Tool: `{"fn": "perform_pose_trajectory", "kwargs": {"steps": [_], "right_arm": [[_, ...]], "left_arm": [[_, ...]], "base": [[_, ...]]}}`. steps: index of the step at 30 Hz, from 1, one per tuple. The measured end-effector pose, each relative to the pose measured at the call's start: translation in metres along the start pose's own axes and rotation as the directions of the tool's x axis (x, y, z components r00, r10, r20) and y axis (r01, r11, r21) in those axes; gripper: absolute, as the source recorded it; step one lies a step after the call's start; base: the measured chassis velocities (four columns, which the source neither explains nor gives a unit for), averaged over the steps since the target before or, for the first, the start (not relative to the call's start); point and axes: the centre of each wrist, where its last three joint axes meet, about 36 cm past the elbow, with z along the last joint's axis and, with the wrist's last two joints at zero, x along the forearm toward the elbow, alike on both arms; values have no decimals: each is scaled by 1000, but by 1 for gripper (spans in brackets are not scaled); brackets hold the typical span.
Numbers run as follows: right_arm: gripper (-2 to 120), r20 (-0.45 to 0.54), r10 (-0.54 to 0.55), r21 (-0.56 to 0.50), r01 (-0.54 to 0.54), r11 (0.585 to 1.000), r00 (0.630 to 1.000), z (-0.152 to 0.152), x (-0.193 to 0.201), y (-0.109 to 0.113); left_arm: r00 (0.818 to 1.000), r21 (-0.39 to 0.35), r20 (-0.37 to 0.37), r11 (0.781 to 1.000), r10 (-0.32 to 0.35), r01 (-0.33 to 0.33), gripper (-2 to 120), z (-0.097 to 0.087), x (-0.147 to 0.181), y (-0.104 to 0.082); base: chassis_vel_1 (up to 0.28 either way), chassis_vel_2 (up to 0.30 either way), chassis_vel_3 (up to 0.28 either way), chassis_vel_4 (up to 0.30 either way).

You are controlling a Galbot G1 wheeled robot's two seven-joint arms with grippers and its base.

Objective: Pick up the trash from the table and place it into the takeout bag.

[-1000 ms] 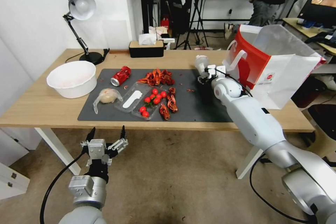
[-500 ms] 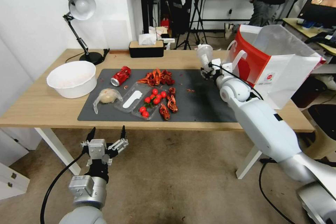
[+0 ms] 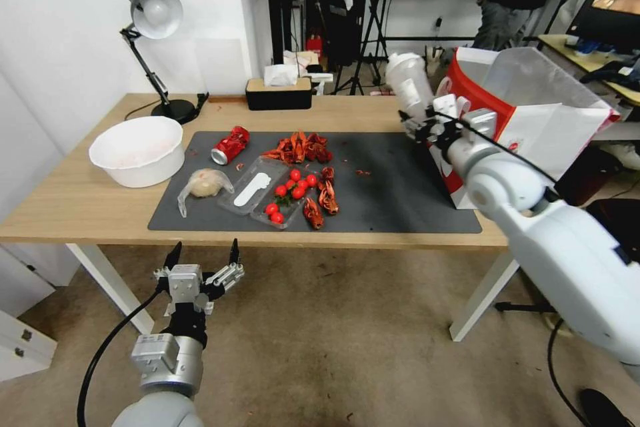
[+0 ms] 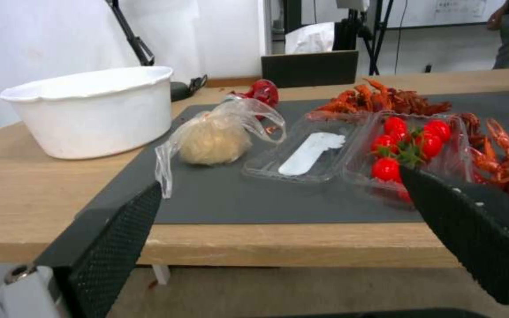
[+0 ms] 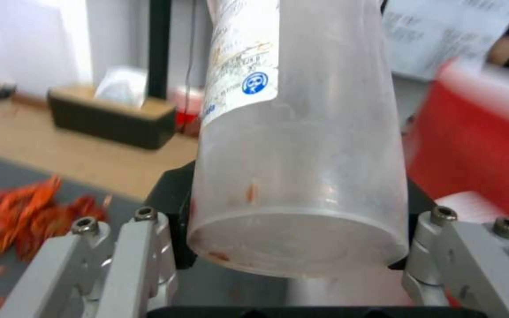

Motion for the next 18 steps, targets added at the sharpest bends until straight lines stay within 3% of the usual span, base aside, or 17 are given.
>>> {"fn": "perform_pose_trajectory", "kwargs": {"steps": [4, 13, 18], "right_arm": [[52, 34, 18, 3, -18, 1000, 999, -11, 21, -11], [52, 190, 99, -44, -92, 995, 977, -71, 76, -52], [52, 168, 269, -81, -259, 962, 948, -89, 80, -72]], "left_arm": [[1000, -1, 1, 1000, 1, -1, 100, 0, 0, 0], [1000, 0, 0, 1000, 9, -9, 100, 1, -1, -1], [1000, 1, 0, 1000, 9, -9, 100, 1, 0, -2]], "base": [[0, 0, 0, 0], [0, 0, 0, 0], [0, 0, 0, 0]]}}
